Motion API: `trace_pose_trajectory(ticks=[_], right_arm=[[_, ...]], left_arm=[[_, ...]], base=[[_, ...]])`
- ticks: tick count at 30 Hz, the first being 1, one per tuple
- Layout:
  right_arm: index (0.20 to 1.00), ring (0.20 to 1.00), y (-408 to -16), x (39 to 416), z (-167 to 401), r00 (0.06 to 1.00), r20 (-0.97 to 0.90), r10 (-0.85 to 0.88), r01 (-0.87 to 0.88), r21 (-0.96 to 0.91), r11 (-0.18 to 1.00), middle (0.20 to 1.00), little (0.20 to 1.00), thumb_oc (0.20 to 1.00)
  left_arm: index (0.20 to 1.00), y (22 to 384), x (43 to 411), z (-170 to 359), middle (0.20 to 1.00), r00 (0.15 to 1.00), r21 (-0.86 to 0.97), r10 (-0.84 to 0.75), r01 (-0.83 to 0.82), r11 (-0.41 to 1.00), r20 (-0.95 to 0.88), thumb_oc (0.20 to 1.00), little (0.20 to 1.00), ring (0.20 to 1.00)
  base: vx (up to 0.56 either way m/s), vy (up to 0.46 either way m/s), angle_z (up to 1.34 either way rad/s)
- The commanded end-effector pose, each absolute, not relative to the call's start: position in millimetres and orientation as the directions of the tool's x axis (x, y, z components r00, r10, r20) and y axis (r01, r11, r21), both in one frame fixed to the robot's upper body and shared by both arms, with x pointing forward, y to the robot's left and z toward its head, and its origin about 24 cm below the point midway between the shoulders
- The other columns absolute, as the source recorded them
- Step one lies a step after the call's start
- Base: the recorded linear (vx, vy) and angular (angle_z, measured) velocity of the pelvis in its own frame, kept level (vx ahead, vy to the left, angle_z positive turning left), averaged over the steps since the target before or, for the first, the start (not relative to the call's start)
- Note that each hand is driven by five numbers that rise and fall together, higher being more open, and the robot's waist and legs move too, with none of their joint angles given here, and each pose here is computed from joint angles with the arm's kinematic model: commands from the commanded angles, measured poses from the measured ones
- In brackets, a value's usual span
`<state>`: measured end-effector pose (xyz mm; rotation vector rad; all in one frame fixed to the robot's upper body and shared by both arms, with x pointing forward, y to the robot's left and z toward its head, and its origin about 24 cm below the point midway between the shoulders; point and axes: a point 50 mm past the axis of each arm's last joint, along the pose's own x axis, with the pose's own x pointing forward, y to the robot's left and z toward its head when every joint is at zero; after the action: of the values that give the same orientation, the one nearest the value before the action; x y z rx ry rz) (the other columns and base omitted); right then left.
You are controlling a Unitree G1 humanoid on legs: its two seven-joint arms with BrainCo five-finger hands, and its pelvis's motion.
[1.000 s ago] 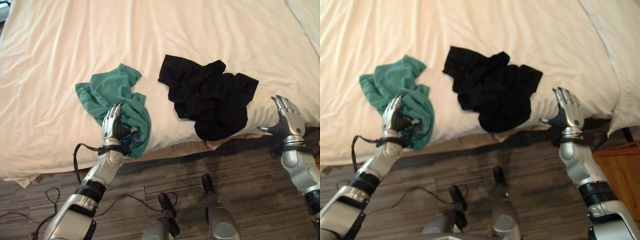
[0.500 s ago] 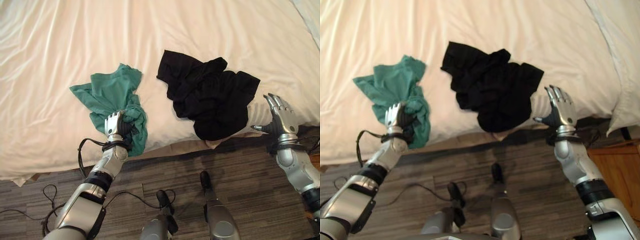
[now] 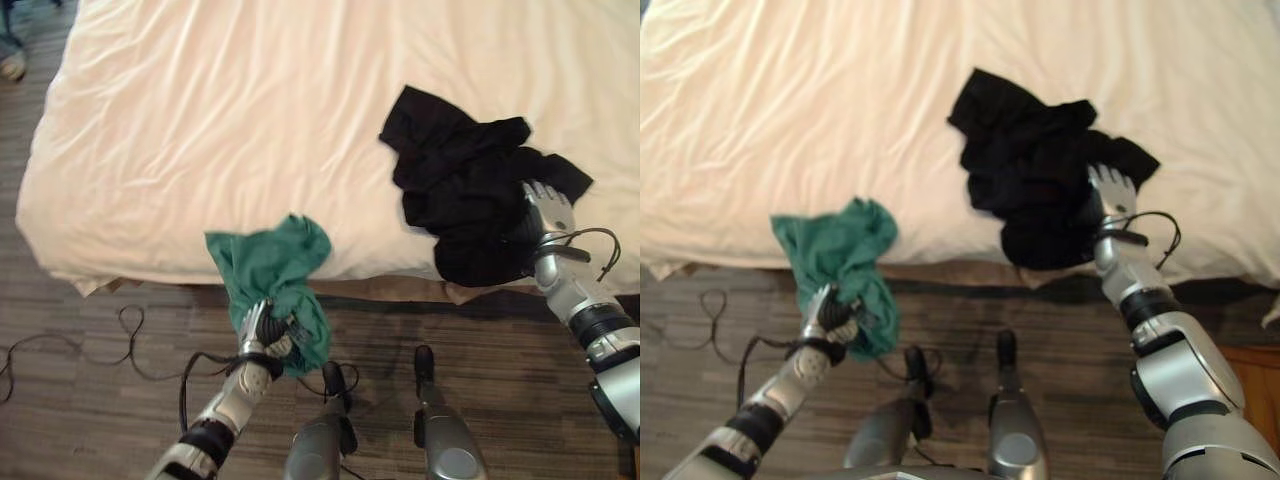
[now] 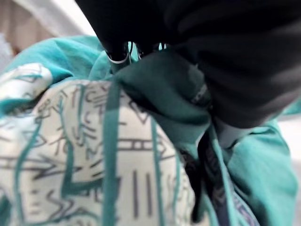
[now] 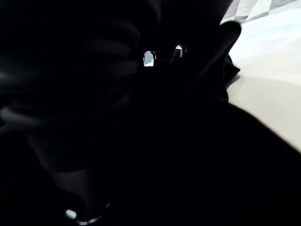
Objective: Tidy up the quilt and then pick up the clothes from the bed and put them into the laundry hamper.
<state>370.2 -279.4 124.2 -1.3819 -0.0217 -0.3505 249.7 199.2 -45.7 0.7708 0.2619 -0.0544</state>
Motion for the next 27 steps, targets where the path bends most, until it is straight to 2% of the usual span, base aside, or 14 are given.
trace_pose_trajectory(ticks=[1, 2, 6, 10, 11, 12, 14, 15, 17, 22, 27], right_arm=[[0.598, 0.598, -272.3, 380.4, 115.3, 0.957, 0.116, -0.267, 0.165, -0.972, 0.167, 0.598, 0.598, 0.598], [0.2, 0.2, -274.9, 378.7, 107.8, 0.954, 0.081, -0.29, 0.134, -0.976, 0.169, 0.2, 0.2, 0.2], [0.2, 0.2, -278.4, 374.6, 93.4, 0.94, 0.007, -0.341, 0.088, -0.971, 0.224, 0.2, 0.2, 0.2], [0.2, 0.2, -274.2, 340.7, 30.4, 0.908, -0.155, -0.391, 0.067, -0.864, 0.498, 0.2, 0.2, 0.2], [0.2, 0.2, -274.2, 340.5, 30.1, 0.907, -0.155, -0.391, 0.067, -0.864, 0.499, 0.2, 0.2, 0.2], [0.2, 0.2, -267.6, 315.4, -1.0, 0.9, -0.223, -0.375, 0.048, -0.803, 0.594, 0.2, 0.2, 0.2], [0.2, 0.2, -257.8, 278.6, -31.5, 0.902, -0.284, -0.325, 0.003, -0.749, 0.663, 0.2, 0.2, 0.2], [0.2, 0.2, -257.8, 278.3, -31.6, 0.901, -0.285, -0.326, 0.003, -0.748, 0.663, 0.2, 0.2, 0.2], [0.2, 0.2, -264.0, 247.0, -47.4, 0.883, -0.321, -0.343, -0.004, -0.736, 0.677, 0.2, 0.2, 0.2], [0.2, 0.2, -264.3, 217.4, -61.5, 0.858, -0.364, -0.363, 0.015, -0.687, 0.726, 0.2, 0.2, 0.2], [0.2, 0.2, -245.0, 202.9, -79.1, 0.828, -0.445, -0.341, 0.021, -0.583, 0.812, 0.2, 0.2, 0.2]], left_arm=[[0.2, 187.6, 271.0, -20.6, 0.2, 0.989, 0.662, -0.043, 0.125, 0.739, -0.14, 0.2, 0.2, 0.2], [0.2, 183.5, 271.5, -20.5, 0.2, 0.988, 0.659, -0.06, 0.14, 0.739, -0.143, 0.2, 0.2, 0.2], [0.2, 179.6, 271.2, -23.1, 0.2, 0.985, 0.66, -0.074, 0.162, 0.734, -0.159, 0.2, 0.2, 0.2], [0.2, 177.3, 266.1, -30.0, 0.2, 0.977, 0.669, -0.081, 0.194, 0.718, -0.197, 0.2, 0.2, 0.2], [0.2, 177.4, 265.9, -30.1, 0.2, 0.977, 0.669, -0.081, 0.195, 0.717, -0.197, 0.2, 0.2, 0.2], [0.2, 189.3, 259.7, -40.6, 0.2, 0.967, 0.688, -0.026, 0.198, 0.698, -0.252, 0.2, 0.2, 0.2], [0.2, 211.1, 241.5, -63.5, 0.2, 0.927, 0.689, 0.072, 0.219, 0.691, -0.367, 0.2, 0.2, 0.2], [0.2, 211.1, 241.3, -63.6, 0.2, 0.927, 0.689, 0.072, 0.219, 0.69, -0.367, 0.2, 0.2, 0.2], [0.2, 231.1, 218.4, -84.9, 0.2, 0.859, 0.637, 0.185, 0.193, 0.747, -0.478, 0.2, 0.2, 0.2], [0.2, 246.0, 193.9, -102.3, 0.2, 0.781, 0.608, 0.28, 0.156, 0.778, -0.558, 0.2, 0.2, 0.2], [0.2, 245.8, 191.1, -103.4, 0.2, 0.773, 0.586, 0.296, 0.118, 0.802, -0.561, 0.2, 0.2, 0.2]], base=[[0.0, -0.03, 0.27], [0.0, -0.012, 0.2], [0.0, 0.004, 0.11], [0.03, 0.062, 0.16], [0.03, 0.067, 0.14], [0.04, 0.064, 0.04], [0.07, 0.105, -0.11], [0.06, 0.105, -0.2], [0.05, 0.14, -0.45], [0.04, 0.148, -0.5], [-0.01, 0.161, -0.25]])
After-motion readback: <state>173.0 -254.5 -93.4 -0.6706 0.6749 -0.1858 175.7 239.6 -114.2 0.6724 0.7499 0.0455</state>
